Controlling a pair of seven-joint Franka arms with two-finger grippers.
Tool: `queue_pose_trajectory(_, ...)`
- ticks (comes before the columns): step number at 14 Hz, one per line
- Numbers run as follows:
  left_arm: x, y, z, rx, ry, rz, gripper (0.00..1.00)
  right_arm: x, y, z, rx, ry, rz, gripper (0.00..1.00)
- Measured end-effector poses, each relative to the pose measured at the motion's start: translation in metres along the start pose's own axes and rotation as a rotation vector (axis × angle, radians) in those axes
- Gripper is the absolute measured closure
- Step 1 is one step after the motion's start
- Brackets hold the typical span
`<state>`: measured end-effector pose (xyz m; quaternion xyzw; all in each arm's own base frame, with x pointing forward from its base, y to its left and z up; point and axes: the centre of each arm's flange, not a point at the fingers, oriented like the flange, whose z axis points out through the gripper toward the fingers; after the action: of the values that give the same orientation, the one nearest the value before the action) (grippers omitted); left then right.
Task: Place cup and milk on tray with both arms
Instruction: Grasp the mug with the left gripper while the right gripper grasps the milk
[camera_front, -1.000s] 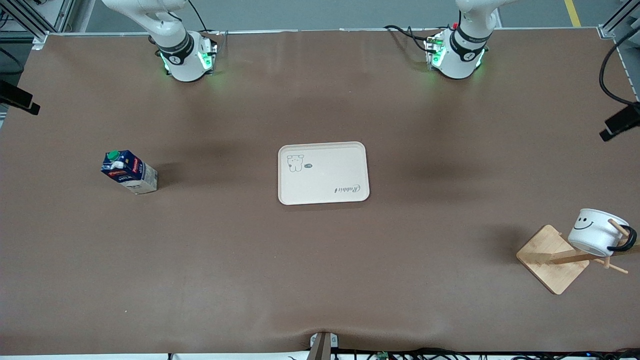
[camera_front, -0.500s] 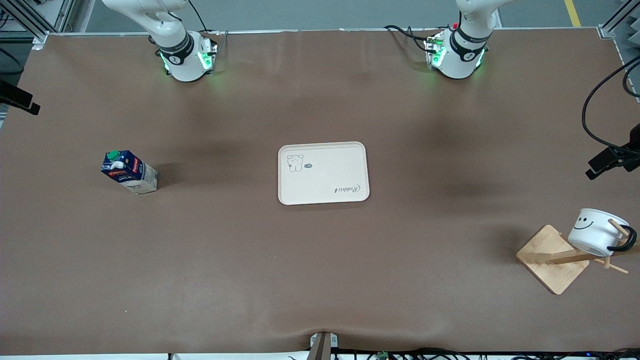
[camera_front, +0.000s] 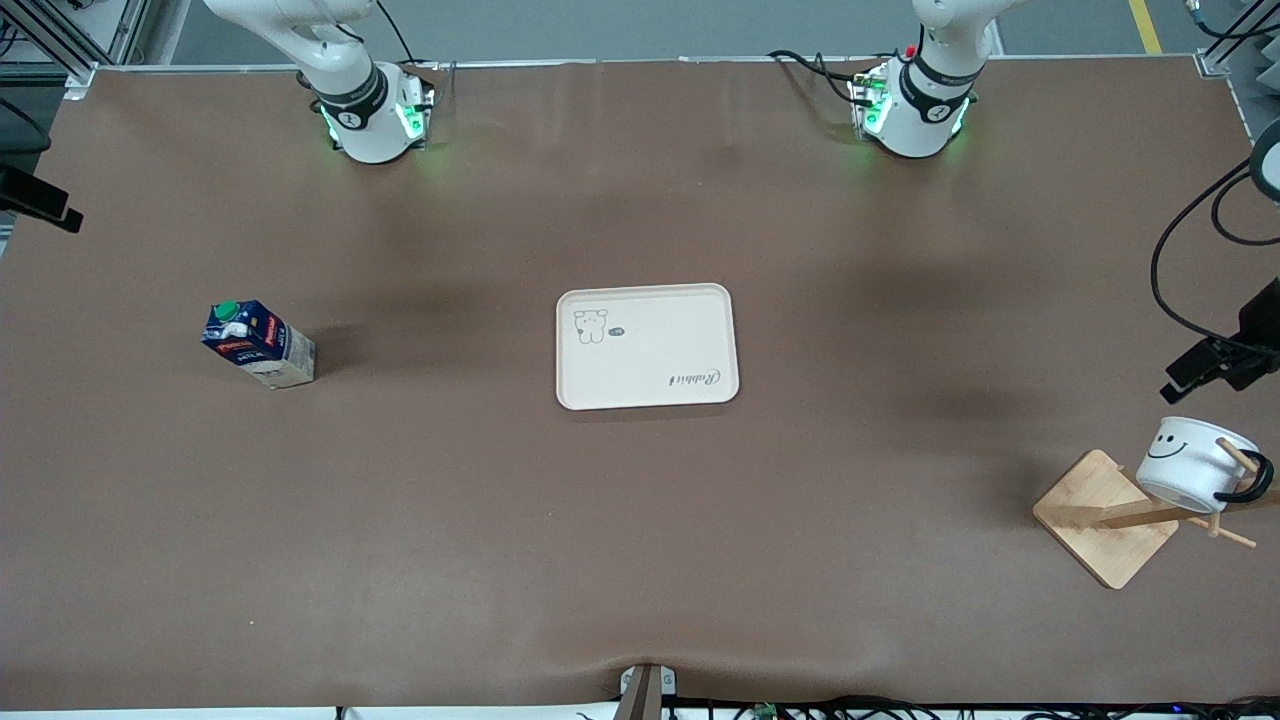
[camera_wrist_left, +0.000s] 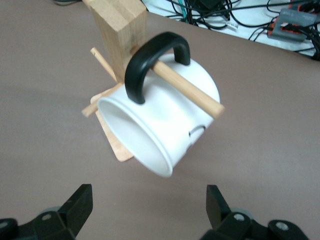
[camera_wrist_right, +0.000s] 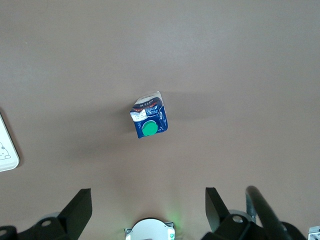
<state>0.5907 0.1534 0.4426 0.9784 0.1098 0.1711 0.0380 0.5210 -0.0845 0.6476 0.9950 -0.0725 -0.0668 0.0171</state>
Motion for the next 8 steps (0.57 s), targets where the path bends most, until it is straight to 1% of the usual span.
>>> queue_pose_trajectory(2, 0.002, -0.001, 0.019, -0.022, 0.021, -0.020, 0.00, 0.003, -0.001, 0.004, -0.001, -0.008, 0.000, 0.00)
queue_pose_trajectory(5, 0.008, 0.005, 0.035, -0.035, 0.040, -0.017, 0.01, 0.008, -0.003, 0.011, -0.004, -0.022, -0.003, 0.00)
queue_pose_trajectory(6, 0.011, 0.008, 0.037, -0.040, 0.043, -0.011, 0.04, 0.009, -0.003, 0.012, -0.004, -0.024, -0.004, 0.00)
queue_pose_trajectory(7, 0.014, 0.012, 0.038, -0.044, 0.046, -0.004, 0.16, 0.009, -0.003, 0.012, -0.004, -0.024, -0.003, 0.00)
queue_pose_trajectory(8, 0.018, 0.016, 0.037, -0.048, 0.051, 0.006, 0.25, 0.009, -0.003, 0.012, -0.004, -0.024, -0.004, 0.00)
